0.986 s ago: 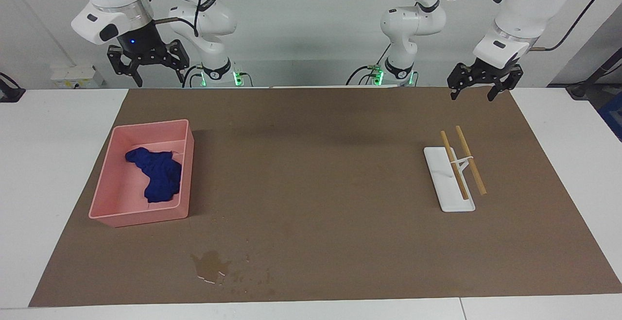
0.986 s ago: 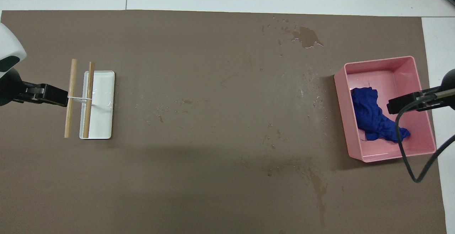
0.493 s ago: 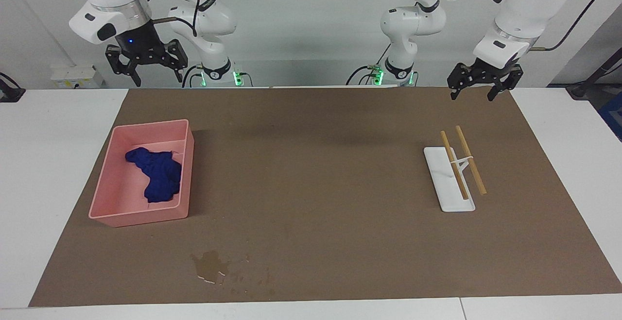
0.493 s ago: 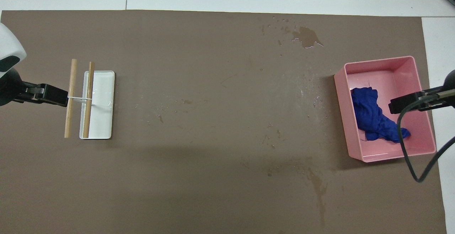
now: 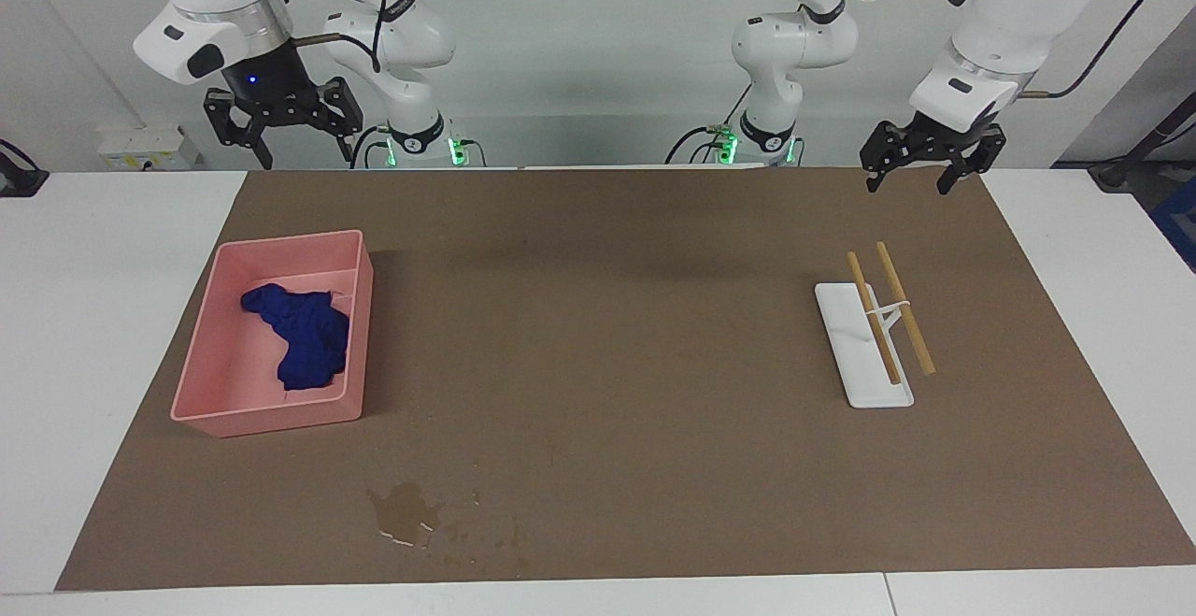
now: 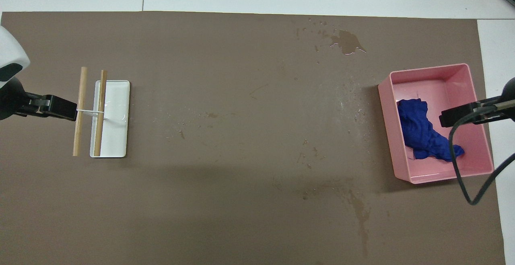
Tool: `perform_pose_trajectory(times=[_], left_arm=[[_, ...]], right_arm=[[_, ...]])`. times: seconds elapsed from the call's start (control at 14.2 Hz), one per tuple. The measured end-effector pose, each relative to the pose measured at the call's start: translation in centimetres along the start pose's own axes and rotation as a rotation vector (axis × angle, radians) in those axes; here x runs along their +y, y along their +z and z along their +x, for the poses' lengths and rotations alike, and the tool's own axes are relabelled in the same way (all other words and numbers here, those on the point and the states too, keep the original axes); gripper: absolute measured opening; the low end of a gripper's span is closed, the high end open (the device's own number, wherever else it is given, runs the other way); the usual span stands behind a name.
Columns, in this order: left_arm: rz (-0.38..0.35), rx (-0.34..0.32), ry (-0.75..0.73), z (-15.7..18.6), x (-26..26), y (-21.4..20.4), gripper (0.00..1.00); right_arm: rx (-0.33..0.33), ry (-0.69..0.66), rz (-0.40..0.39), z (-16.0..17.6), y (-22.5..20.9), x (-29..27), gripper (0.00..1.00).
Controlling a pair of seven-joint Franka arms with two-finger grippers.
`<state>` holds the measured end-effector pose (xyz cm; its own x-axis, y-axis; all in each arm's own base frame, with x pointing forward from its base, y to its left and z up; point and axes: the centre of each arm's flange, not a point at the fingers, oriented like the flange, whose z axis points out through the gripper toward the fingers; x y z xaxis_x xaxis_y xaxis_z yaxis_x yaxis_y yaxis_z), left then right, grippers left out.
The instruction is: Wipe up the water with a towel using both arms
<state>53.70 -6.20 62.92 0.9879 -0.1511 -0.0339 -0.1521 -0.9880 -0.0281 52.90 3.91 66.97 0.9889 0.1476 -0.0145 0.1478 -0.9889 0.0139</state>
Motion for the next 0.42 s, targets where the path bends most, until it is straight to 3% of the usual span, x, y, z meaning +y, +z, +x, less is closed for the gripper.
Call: perform_pose_trajectory(times=[0.42], left_arm=[[0.000, 0.000, 0.000, 0.00, 0.00, 0.00, 1.00]], right_arm=[[-0.003, -0.001, 0.008, -0.10, 0.14, -0.12, 1.00]])
